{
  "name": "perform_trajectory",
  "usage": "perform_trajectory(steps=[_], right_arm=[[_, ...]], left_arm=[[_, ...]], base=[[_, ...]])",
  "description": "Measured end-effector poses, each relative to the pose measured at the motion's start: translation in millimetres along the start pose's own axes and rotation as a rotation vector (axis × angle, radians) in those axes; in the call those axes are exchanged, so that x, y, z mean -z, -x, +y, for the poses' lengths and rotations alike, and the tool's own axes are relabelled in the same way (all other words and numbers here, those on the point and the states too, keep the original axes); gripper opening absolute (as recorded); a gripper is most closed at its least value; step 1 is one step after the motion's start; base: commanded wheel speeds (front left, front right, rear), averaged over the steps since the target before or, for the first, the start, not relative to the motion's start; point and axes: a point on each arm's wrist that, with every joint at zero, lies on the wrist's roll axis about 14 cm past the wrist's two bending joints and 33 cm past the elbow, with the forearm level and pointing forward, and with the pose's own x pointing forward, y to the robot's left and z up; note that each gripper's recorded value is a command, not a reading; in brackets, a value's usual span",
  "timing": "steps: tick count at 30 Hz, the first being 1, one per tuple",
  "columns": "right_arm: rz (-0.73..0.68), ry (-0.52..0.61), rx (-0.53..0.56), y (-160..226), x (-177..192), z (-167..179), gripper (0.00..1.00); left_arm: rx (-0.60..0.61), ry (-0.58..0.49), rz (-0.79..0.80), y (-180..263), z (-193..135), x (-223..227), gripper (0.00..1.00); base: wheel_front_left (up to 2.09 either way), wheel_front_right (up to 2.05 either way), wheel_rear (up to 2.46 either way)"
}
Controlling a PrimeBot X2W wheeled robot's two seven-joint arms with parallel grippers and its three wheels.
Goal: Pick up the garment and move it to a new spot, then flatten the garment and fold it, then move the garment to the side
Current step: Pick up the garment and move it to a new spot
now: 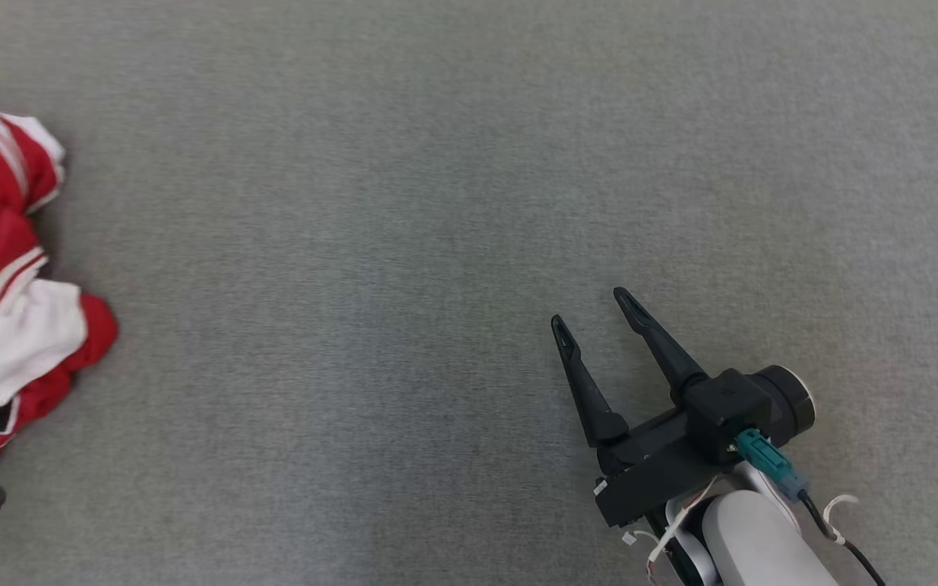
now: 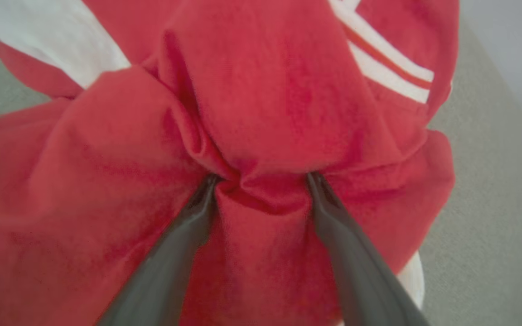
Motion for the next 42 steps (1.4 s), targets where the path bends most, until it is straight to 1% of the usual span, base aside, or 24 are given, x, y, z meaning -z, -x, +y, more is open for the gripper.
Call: perform_trajectory(steps=[1,2,3,7,11,15,18,23,24,25,28,32,35,38,42], right_arm=[[0.006,-0.003,0.008,1,3,-3,1.0],[0.011,-0.004,0.014,3,4,-5,1.0],[0.014,-0.005,0.017,3,6,-6,1.0],[0.009,-0.011,0.028,6,4,-8,1.0],[-0.001,-0.024,0.031,10,0,-6,1.0],[-0.015,-0.037,0.029,19,-6,1,1.0],[-0.031,-0.044,0.028,27,-12,7,1.0],[-0.07,-0.054,0.023,40,-27,17,1.0],[-0.078,-0.054,0.022,43,-30,19,1.0],[-0.078,-0.054,0.022,43,-30,19,1.0],[-0.104,-0.05,0.029,52,-39,21,1.0],[-0.131,-0.037,0.057,68,-49,18,1.0],[-0.15,-0.031,0.093,80,-55,10,1.0],[-0.159,-0.026,0.134,93,-58,1,1.0],[-0.181,-0.013,0.188,109,-66,-12,1.0]], left_arm=[[-0.016,-0.018,0.009,-4,1,3,0.59],[-0.029,-0.029,0.005,-6,0,4,0.32],[-0.027,-0.041,0.0,-8,-4,3,0.0],[-0.002,-0.054,-0.055,-1,-13,-8,0.0],[0.044,-0.081,-0.141,17,-20,-27,0.0],[0.089,-0.116,-0.239,49,-25,-54,0.0],[0.15,-0.155,-0.336,80,-42,-79,0.0],[0.296,-0.224,-0.49,143,-90,-111,0.0],[0.328,-0.236,-0.512,155,-101,-114,0.0],[0.328,-0.236,-0.512,155,-101,-114,0.0],[0.434,-0.274,-0.574,191,-137,-114,0.0],[0.581,-0.315,-0.627,233,-185,-105,0.0],[0.696,-0.347,-0.639,255,-224,-92,0.0],[0.812,-0.379,-0.635,270,-263,-73,0.0],[0.962,-0.388,-0.599,282,-309,-44,0.0]], base=[[0.0,0.0,0.0],[0.0,0.0,0.0],[0.0,0.0,0.0],[0.0,0.0,0.0],[0.0,0.0,0.0],[0.0,0.0,0.0],[0.0,0.0,0.0],[0.0,0.0,0.0],[0.0,0.0,0.0],[0.0,0.0,0.0],[0.0,0.0,0.0],[0.0,0.0,0.0],[0.0,0.0,0.0],[0.0,0.0,0.0],[0.0,0.0,0.0]])
